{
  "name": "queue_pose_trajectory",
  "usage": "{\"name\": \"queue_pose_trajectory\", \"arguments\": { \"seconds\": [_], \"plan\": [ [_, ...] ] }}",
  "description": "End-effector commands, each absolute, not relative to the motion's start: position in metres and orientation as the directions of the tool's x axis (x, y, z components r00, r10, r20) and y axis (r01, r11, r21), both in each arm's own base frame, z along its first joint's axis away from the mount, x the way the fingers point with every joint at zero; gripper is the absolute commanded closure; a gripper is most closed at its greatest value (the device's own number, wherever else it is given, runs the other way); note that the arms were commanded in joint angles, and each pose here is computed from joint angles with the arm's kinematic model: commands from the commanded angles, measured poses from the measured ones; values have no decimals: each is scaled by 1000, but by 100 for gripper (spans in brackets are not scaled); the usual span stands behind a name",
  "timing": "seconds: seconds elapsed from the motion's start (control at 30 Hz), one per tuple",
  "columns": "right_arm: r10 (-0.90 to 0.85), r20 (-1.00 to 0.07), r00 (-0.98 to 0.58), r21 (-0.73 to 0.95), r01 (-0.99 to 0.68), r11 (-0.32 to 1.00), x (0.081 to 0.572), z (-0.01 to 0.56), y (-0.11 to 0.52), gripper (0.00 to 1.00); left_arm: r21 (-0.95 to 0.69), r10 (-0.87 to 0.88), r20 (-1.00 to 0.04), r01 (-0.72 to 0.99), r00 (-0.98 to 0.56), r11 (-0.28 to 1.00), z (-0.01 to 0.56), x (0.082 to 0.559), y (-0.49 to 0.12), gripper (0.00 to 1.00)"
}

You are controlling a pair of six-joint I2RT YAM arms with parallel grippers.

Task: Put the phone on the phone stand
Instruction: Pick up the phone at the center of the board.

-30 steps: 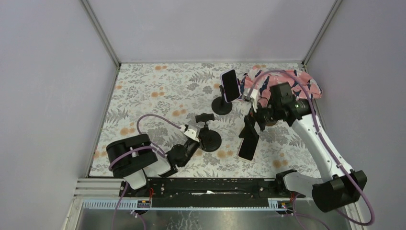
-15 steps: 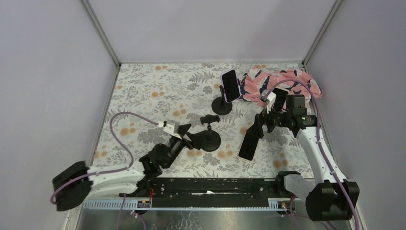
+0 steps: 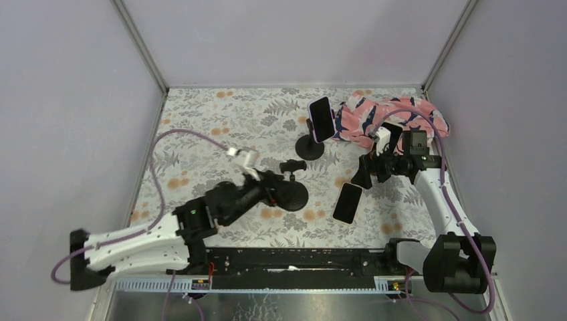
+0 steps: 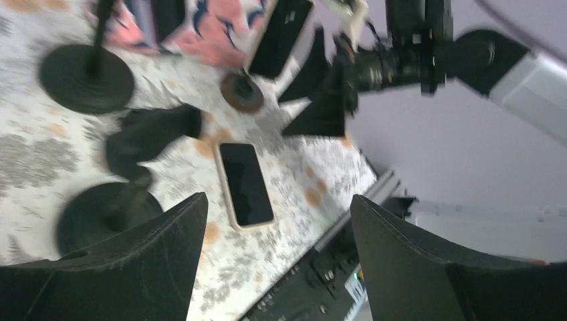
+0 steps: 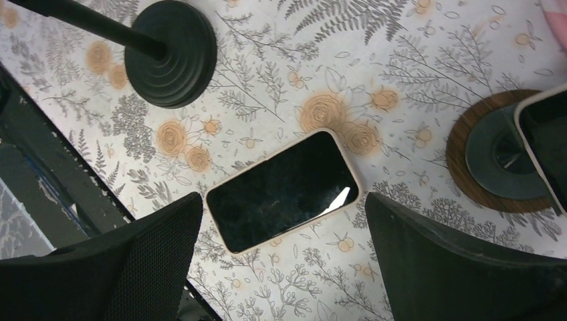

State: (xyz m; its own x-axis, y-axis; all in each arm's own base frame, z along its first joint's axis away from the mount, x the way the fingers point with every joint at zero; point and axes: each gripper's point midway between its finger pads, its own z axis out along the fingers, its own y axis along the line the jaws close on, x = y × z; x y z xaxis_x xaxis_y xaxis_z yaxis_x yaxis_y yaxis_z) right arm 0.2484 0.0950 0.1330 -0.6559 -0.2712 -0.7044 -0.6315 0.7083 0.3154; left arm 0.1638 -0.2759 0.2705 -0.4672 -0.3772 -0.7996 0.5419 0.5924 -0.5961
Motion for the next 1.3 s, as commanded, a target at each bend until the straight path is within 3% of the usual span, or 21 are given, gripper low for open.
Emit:
{"name": "queue_pose_trajectory", "arguments": {
  "seconds": [0.0, 0.23, 0.47, 0.73, 1.0, 1.27],
  "plan": [
    [-268, -708, -654, 240, -579, 779, 261, 134, 76, 0, -463, -96, -825, 569, -557, 679, 234, 130, -334, 14],
    [-151, -702, -696, 187, -385, 904, 279, 133, 38, 0, -277, 30, -849, 493, -528, 825, 198, 138, -411, 2],
    [-91, -697, -711, 199, -314, 929, 283, 135, 26, 0, -135, 200, -800, 494, -566, 859, 119, 150, -456, 1],
    [-87, -699, -710, 206, -317, 926, 283, 135, 27, 0, -120, 261, -731, 495, -631, 861, 50, 182, -471, 1],
    [-90, -696, -712, 219, -330, 918, 283, 135, 30, 0, -106, 284, -705, 492, -650, 864, 26, 190, -479, 1],
    [-89, -690, -718, 232, -336, 913, 282, 133, 32, 0, -153, 261, -704, 499, -661, 853, 38, 187, -485, 1]
  ]
}}
